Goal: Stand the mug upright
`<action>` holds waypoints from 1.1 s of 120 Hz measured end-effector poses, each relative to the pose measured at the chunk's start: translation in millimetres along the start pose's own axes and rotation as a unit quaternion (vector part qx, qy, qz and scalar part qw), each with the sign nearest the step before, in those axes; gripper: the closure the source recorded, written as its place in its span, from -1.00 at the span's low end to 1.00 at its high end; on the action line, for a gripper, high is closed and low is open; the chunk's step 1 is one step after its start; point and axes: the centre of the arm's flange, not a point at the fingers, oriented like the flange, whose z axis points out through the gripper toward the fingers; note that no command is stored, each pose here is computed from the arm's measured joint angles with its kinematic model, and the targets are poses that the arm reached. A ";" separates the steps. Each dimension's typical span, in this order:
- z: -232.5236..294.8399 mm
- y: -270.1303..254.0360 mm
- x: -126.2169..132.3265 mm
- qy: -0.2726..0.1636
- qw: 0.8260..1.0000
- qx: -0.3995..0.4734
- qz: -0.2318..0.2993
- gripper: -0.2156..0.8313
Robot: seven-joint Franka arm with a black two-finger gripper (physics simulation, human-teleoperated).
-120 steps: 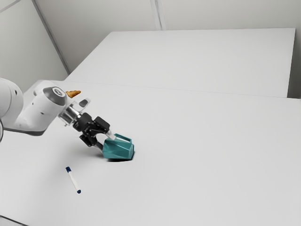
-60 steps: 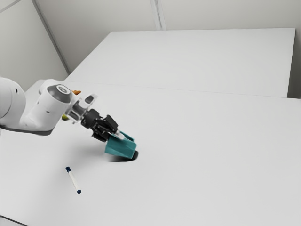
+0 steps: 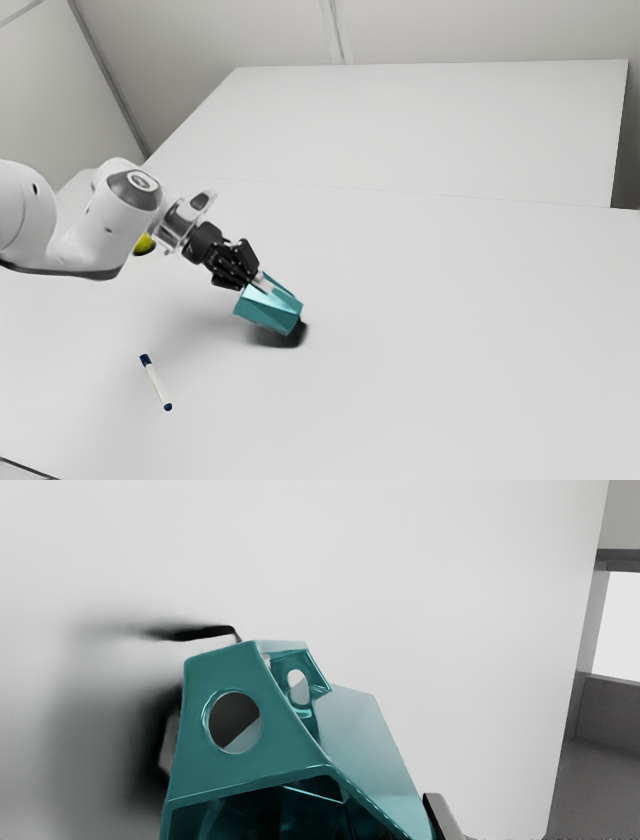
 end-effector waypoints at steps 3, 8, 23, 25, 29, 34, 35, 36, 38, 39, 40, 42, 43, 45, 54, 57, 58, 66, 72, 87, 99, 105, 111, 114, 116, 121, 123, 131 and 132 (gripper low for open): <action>-1.7 4.1 -0.4 0.000 1.000 0.003 0.004 0.86; -6.8 13.0 -1.9 0.000 1.000 0.014 0.016 0.87; -14.4 47.2 -7.0 -0.019 0.992 0.102 0.078 0.89; -12.7 50.9 -7.6 -0.026 0.988 0.121 0.088 0.90; -8.1 57.6 -8.4 -0.043 0.980 0.159 0.107 0.90; -2.0 66.2 -9.1 -0.063 0.967 0.209 0.133 0.90; -0.7 67.9 -9.2 -0.067 0.964 0.219 0.138 0.90; 0.7 69.5 -9.2 -0.070 0.961 0.228 0.142 0.90; 3.7 72.6 -9.3 -0.078 0.954 0.247 0.152 0.91; 5.2 74.1 -9.3 -0.082 0.950 0.256 0.156 0.91; 6.9 75.6 -9.3 -0.085 0.947 0.265 0.160 0.91; 10.1 78.6 -9.1 -0.092 0.940 0.283 0.169 0.91; 11.8 80.1 -9.0 -0.095 0.936 0.292 0.173 0.91; 15.2 83.2 -8.9 -0.100 0.928 0.308 0.181 0.91; 31.3 97.8 -9.2 -0.119 0.895 0.373 0.213 0.91; 37.0 102.8 -9.8 -0.124 0.884 0.393 0.222 0.91; 39.0 104.4 -10.0 -0.125 0.880 0.398 0.224 0.91; 57.3 115.3 -11.5 -0.135 0.854 0.440 0.241 0.91; 73.5 121.3 -12.5 -0.141 0.839 0.463 0.248 0.91; 98.4 130.6 -14.0 -0.133 0.816 0.506 0.247 0.91; 92.1 117.8 -8.3 -0.111 0.819 0.522 0.211 0.91; 84.1 108.0 -4.8 -0.099 0.824 0.526 0.187 0.91; 77.7 100.6 -2.3 -0.087 0.828 0.529 0.165 0.91; 75.5 98.9 -1.6 -0.081 0.830 0.530 0.156 0.91; 74.4 98.7 -1.3 -0.077 0.831 0.530 0.151 0.91; 73.7 99.6 -1.0 -0.067 0.836 0.527 0.137 0.91; 74.3 100.0 -1.0 -0.064 0.839 0.525 0.131 0.91; 79.9 102.0 -1.2 -0.053 0.848 0.515 0.109 0.91; 80.8 102.1 -1.2 -0.052 0.849 0.514 0.107 0.91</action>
